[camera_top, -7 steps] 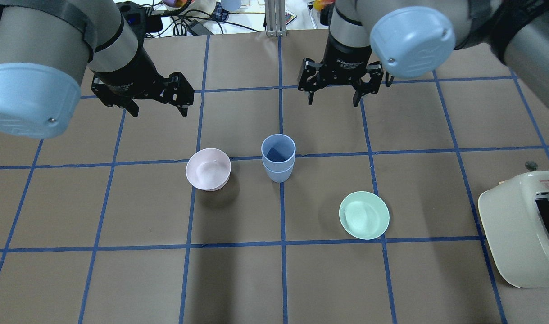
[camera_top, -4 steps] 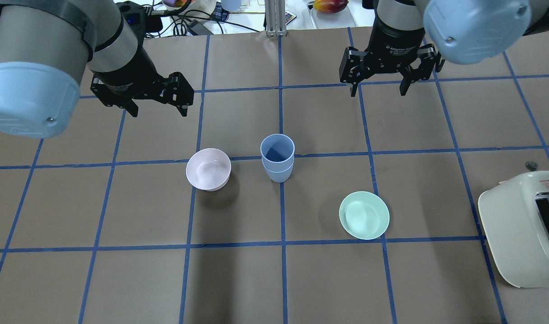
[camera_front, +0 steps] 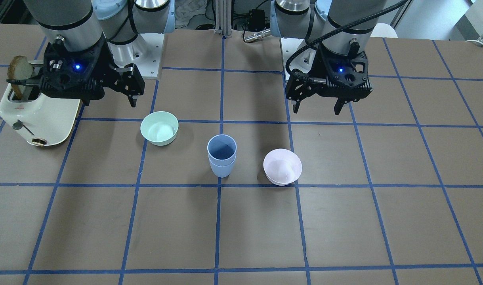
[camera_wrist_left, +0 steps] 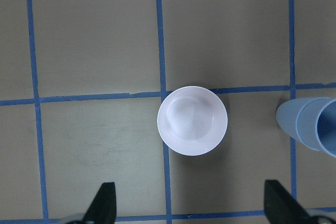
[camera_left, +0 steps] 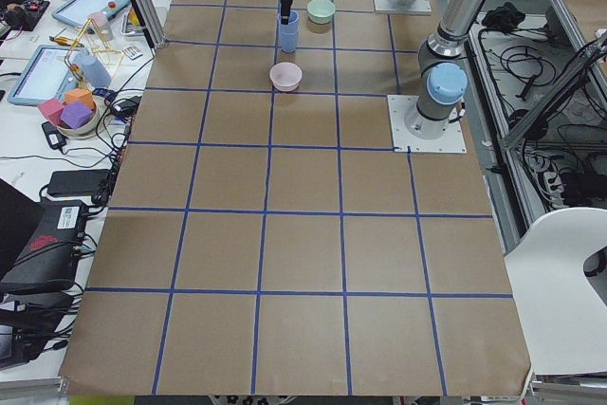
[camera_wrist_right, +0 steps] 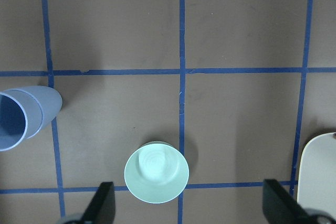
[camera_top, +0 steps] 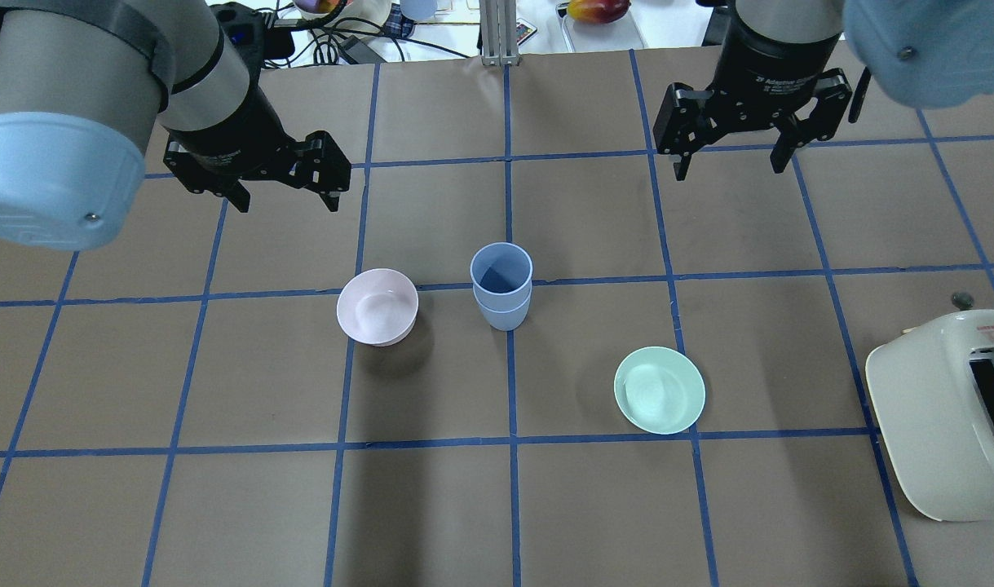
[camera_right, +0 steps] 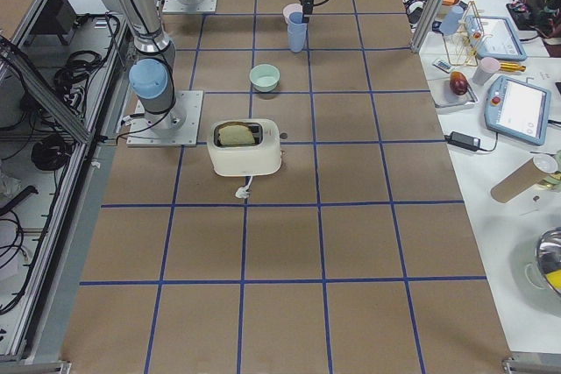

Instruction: Stack blue cups with both arms

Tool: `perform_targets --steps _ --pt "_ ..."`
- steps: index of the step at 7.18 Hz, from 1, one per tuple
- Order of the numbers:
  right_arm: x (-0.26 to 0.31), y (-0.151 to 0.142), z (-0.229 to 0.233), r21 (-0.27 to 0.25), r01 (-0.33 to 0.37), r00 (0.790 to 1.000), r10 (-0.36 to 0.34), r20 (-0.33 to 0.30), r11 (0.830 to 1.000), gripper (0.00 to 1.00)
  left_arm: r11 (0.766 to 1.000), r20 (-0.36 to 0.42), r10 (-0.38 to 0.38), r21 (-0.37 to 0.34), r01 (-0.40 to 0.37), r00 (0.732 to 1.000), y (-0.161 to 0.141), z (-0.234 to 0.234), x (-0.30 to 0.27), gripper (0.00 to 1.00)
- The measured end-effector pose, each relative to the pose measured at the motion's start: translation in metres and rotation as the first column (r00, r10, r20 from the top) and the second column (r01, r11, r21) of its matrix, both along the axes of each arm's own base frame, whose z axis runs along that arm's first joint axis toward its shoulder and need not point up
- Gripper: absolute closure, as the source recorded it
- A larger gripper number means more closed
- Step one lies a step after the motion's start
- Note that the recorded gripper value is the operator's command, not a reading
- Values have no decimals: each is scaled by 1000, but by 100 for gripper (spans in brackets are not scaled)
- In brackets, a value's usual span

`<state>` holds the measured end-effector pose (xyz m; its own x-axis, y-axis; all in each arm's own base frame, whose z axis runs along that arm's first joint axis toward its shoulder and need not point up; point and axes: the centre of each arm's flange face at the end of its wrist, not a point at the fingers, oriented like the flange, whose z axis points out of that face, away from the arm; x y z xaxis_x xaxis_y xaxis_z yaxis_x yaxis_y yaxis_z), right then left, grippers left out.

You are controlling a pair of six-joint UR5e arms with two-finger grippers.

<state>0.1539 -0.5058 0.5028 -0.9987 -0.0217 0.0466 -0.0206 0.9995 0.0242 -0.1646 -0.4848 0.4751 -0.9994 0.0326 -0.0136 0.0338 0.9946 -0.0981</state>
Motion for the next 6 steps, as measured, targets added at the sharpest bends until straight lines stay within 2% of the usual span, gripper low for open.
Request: perform_targets --steps 2,4,6 --pt "-8 1 3 0 -9 1000 9 17 1000 0 1000 0 0 -1 0 1000 0 0 0 0" --pt "-1 2 3 2 -18 997 17 73 1000 0 1000 0 0 -2 0 1000 0 1 0 0" --pt "2 1 1 5 -21 996 20 90 1000 0 1000 0 0 -3 0 1000 0 1 0 0"
